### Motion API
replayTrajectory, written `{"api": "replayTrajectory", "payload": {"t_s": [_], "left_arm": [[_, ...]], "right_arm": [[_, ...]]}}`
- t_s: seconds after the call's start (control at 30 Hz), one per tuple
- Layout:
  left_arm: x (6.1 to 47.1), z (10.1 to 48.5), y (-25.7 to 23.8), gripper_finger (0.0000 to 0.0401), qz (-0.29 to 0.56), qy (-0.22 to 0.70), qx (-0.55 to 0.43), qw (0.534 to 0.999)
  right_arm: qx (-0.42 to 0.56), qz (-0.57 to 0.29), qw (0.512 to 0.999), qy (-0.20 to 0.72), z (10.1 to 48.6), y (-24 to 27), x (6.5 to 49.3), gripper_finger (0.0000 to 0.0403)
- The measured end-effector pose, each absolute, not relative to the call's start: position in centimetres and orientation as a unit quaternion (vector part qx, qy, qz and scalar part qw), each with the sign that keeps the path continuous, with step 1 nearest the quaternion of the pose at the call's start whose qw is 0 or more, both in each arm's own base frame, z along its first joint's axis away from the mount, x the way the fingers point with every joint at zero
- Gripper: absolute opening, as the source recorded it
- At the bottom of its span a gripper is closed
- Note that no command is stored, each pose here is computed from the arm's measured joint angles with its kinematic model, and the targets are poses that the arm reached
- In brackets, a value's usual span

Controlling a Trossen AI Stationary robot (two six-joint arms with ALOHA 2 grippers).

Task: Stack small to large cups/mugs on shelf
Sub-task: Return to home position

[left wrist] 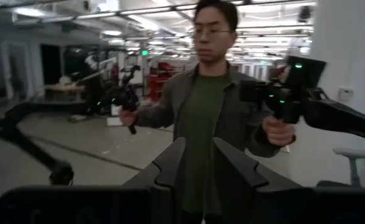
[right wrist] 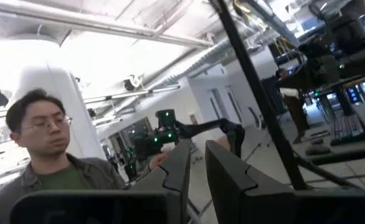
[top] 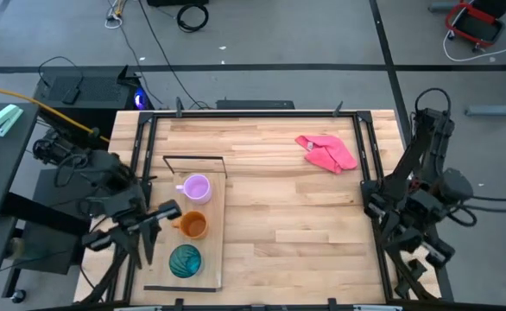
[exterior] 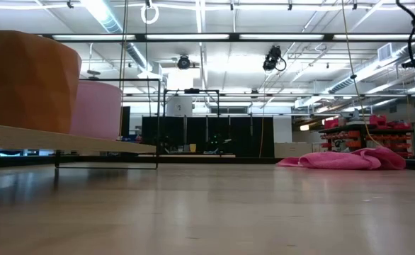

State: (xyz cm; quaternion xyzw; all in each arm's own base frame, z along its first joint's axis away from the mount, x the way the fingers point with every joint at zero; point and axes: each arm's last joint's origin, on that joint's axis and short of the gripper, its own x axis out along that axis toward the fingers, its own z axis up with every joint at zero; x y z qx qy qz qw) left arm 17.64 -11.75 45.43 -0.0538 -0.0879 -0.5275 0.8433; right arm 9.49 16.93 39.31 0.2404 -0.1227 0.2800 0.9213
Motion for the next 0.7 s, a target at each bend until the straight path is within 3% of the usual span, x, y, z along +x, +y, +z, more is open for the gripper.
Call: {"api": "replayTrajectory", "payload": {"t_s": [0.37,0.7], "left_arm": [[14.9,46.1,-7.1,0.0087,-0.502,-0.099,-0.046,0.858],[11.4,41.2,-3.9,0.0089,-0.441,-0.135,-0.099,0.882]], "right_arm": [[0.237,0.307,0.903,-0.182,37.8,11.3,8.5,0.0059],[0.236,0.316,0.89,-0.228,36.3,7.8,7.0,0.0059]]}}
